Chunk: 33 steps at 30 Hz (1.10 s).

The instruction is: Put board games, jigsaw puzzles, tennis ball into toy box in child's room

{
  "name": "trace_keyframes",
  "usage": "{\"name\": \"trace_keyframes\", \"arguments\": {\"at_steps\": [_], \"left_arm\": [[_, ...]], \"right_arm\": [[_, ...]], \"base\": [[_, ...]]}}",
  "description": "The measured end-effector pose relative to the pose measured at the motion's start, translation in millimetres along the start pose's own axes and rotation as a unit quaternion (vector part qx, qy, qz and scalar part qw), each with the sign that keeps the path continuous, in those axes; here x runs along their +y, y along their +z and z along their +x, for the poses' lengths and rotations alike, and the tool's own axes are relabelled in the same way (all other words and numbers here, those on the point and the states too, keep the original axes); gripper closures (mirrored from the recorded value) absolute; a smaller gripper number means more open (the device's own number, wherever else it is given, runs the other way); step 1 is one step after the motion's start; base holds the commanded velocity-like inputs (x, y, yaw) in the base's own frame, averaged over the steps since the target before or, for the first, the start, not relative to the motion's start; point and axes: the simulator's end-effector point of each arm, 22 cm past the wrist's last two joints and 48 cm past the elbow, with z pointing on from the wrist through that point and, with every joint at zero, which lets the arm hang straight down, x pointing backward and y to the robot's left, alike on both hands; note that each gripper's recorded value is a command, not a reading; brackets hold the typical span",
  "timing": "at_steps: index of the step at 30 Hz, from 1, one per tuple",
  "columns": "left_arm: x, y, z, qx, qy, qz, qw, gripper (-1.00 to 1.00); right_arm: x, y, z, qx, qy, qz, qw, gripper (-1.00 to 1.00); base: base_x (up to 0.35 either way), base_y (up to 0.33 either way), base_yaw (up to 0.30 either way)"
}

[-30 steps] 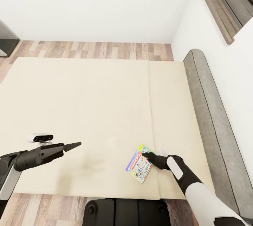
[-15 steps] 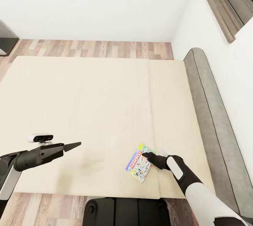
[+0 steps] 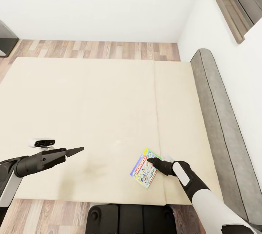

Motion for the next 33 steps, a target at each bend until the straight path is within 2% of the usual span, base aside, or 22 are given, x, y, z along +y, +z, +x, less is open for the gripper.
{"name": "trace_keyframes", "arguments": {"at_steps": [25, 33], "left_arm": [[8.7, -1.4, 2.5, -0.001, -0.009, -0.003, 1.0, -1.0], [9.3, -1.5, 2.8, 0.0, -0.009, -0.004, 0.9999, -1.0]], "right_arm": [[-7.2, 6.5, 6.4, 0.008, 0.004, 0.004, 1.0, -1.0], [-7.6, 6.8, 6.8, 0.008, 0.004, 0.004, 0.9999, -1.0]], "base": [[0.0, 0.0, 0.0], [0.0, 0.111, 0.0]]}}
